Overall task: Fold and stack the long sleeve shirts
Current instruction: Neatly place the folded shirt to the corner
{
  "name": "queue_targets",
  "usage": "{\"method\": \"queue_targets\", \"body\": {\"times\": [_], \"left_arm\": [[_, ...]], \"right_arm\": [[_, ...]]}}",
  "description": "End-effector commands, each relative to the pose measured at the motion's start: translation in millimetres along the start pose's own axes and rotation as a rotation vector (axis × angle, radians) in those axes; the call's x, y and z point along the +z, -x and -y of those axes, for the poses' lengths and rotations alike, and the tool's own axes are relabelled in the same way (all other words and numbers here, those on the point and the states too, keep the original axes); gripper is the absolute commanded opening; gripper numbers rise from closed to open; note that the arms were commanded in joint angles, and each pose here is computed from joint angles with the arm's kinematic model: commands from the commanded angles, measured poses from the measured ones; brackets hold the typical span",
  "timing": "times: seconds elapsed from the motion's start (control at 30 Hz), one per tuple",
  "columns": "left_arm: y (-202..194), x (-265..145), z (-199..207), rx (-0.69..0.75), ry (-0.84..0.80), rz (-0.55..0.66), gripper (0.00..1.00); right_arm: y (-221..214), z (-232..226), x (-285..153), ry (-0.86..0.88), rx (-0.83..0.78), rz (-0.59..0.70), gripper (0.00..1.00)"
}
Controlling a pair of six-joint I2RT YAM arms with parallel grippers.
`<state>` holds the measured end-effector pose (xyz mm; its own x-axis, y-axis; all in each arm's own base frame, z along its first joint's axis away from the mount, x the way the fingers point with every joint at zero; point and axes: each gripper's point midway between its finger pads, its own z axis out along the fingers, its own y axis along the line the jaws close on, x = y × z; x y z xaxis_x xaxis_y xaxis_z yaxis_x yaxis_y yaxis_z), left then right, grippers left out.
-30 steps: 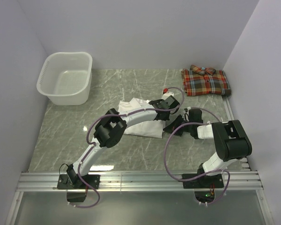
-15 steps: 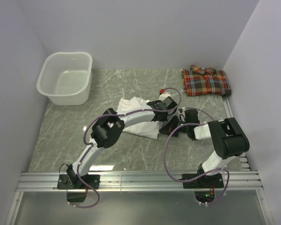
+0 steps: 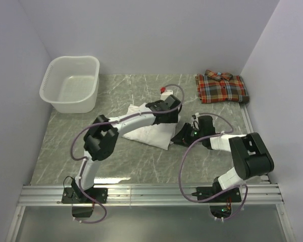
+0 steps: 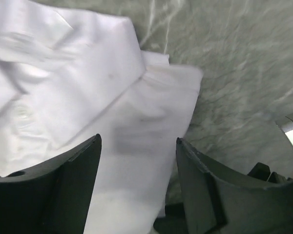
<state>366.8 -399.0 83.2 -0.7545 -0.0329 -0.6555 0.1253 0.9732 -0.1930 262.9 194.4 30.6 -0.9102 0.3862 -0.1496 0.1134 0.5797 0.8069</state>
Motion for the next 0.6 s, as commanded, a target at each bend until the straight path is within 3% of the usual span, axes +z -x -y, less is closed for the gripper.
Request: {"method": "queue_targets", "body": {"times": [0.0,0.23,0.43,0.57], "left_arm": [[66,-54,7,-0.129,-0.123,0.12,0.71],[90,-87,-46,-0.213,-0.145,0.128,0.67],[74,-87,-124,-0.321,-0.103,0.101,0.66],[40,-70,-180,-0.402,-0.034,0.037,0.65]], "right_arm": [[29,-10,-15,-0.06,-0.105,0.101,0.38],[56,-39,-34,-0.076,-0.162,0.183,0.38],[79,-78,-22,0.089,-0.181,0.195,0.36],[95,-66,3,0.093,-0.116,0.204,0.36]]}}
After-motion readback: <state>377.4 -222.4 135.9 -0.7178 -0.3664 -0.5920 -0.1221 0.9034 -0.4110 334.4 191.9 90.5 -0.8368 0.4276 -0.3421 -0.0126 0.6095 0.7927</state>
